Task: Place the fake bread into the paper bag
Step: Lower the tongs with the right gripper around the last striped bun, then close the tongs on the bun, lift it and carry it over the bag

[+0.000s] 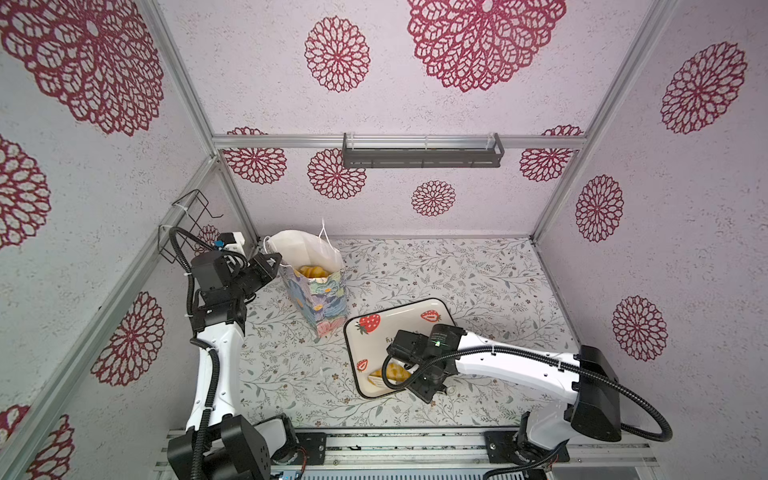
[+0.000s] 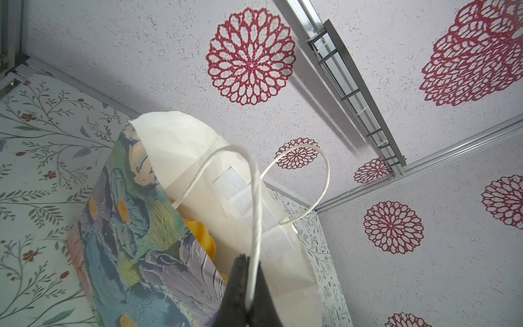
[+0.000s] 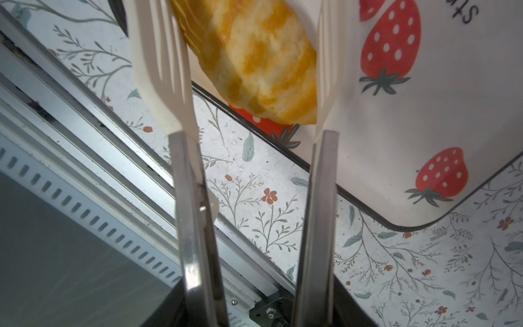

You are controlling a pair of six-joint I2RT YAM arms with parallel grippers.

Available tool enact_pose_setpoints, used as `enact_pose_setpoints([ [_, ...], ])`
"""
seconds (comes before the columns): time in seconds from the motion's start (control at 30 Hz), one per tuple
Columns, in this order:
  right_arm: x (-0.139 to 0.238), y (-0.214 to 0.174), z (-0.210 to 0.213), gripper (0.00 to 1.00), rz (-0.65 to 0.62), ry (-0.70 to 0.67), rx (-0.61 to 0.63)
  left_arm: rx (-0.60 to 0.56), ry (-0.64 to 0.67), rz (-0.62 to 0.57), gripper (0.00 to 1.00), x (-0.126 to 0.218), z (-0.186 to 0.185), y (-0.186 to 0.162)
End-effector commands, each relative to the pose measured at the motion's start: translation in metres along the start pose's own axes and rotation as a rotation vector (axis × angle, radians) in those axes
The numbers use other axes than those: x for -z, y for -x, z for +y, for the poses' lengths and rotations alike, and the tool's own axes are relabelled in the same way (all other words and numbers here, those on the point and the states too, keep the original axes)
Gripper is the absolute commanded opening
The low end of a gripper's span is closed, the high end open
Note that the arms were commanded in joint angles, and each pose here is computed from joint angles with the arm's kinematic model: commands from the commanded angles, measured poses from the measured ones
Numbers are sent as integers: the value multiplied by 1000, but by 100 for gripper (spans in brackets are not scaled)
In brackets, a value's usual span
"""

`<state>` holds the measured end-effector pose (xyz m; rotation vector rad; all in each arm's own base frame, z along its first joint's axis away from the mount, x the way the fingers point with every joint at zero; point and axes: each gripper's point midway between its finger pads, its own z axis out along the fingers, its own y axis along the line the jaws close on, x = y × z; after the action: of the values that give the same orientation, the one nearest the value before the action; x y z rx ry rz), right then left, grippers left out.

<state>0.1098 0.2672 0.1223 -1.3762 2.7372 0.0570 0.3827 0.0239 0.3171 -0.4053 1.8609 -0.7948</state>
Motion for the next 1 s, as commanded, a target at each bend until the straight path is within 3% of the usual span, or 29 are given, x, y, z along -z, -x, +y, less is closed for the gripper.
enact_pose_setpoints([
  [0.0, 5, 3, -4, 55, -15, -29, 15, -12, 2, -10, 0, 2, 0, 3],
  [0.47, 19, 30, -14, 42, -108, -98, 12, -12, 5, -8, 0, 2, 1, 2],
  [0.97, 69, 91, -48, 40, -380, -48, -195, -12, 11, -7, 0, 2, 2, 2],
])
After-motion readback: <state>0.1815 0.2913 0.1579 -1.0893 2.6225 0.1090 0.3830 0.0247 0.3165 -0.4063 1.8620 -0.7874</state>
